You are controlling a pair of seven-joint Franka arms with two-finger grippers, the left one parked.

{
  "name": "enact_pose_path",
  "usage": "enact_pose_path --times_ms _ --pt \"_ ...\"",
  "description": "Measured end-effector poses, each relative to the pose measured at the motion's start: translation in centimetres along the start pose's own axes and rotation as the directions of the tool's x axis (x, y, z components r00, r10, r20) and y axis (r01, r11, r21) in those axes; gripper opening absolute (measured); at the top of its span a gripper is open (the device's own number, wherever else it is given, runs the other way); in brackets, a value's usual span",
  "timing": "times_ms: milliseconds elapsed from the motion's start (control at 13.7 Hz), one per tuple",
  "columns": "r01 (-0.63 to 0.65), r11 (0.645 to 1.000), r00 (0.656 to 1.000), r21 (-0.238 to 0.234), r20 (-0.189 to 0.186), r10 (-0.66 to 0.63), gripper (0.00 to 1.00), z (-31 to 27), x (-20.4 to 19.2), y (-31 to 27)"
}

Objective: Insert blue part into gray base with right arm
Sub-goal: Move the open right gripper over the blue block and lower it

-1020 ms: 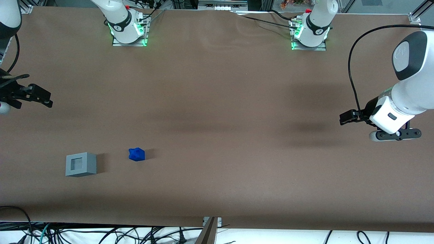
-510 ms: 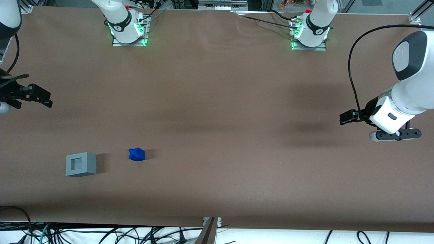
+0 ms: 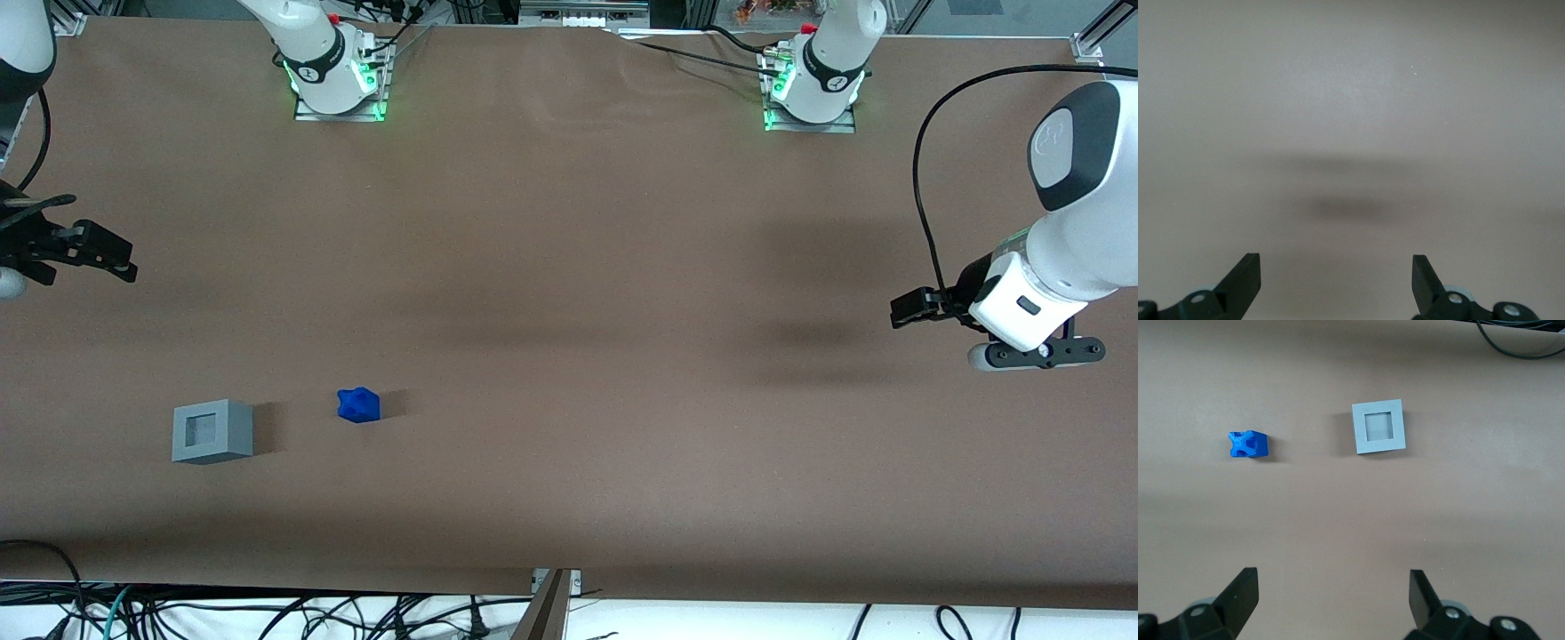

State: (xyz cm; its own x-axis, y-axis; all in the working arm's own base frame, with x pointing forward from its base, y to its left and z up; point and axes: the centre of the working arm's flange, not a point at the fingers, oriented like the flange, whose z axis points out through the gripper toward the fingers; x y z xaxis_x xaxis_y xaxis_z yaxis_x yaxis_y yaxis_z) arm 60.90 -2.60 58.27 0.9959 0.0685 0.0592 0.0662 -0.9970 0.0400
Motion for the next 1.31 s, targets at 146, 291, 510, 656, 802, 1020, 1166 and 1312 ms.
enact_pose_path --times_ms 146,291,510,656,802,1020,1166,1312 --pt "0.0 1.0 1.0 0.0 0.0 0.0 1.0 0.0 0.0 0.0" --pt "0.0 1.0 1.0 0.0 0.0 0.0 1.0 0.0 0.0 0.0" --pt "0.0 1.0 1.0 0.0 0.0 0.0 1.0 0.0 0.0 0.0" --pt "0.002 1.0 1.0 0.001 0.004 -0.002 1.0 0.2 0.1 -0.1" --pt "0.006 1.0 1.0 0.003 0.016 -0.006 1.0 1.0 0.4 -0.3" --pt "0.016 1.0 0.999 0.011 0.05 -0.017 1.0 4.9 1.8 -0.9" --pt "0.021 0.999 0.999 0.031 0.04 -0.022 1.0 8.9 3.8 -1.6" --pt "0.047 0.998 0.999 0.044 -0.003 -0.047 1.0 12.1 5.8 -4.2"
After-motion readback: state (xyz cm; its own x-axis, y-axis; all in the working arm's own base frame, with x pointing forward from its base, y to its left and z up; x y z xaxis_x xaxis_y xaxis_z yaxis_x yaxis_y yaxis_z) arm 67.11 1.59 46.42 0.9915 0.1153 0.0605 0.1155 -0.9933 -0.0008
